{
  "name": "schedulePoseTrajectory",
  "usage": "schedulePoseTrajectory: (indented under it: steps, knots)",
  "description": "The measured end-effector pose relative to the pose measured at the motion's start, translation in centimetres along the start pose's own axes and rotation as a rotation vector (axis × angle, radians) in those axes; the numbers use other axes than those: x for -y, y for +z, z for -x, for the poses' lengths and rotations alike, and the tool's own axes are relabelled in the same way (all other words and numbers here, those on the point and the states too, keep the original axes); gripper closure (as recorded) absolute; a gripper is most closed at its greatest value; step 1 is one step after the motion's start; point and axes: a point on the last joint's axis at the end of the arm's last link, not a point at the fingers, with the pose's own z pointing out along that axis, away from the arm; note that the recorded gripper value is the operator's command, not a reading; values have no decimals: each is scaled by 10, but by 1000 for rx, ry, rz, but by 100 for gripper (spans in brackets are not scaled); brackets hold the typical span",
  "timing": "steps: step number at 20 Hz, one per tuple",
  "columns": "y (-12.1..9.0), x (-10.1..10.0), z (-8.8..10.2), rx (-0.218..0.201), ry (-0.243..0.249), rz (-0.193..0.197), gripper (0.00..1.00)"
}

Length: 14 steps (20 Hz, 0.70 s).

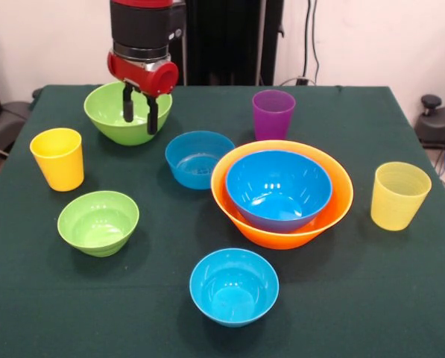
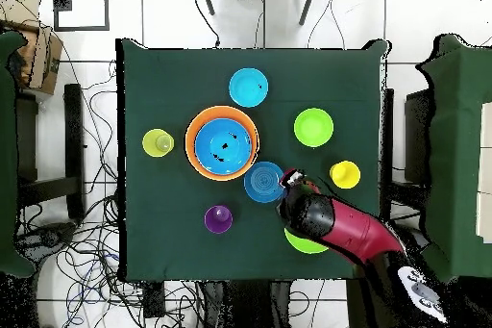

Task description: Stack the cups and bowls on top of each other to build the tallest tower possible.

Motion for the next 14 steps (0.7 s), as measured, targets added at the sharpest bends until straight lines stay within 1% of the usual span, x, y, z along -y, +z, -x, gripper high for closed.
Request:
schedulePoseTrajectory:
  steps: [9,14]
  knots:
    - [1,3,1,0,7,-1,0]
    - [8,4,-2,-1,7,0,0]
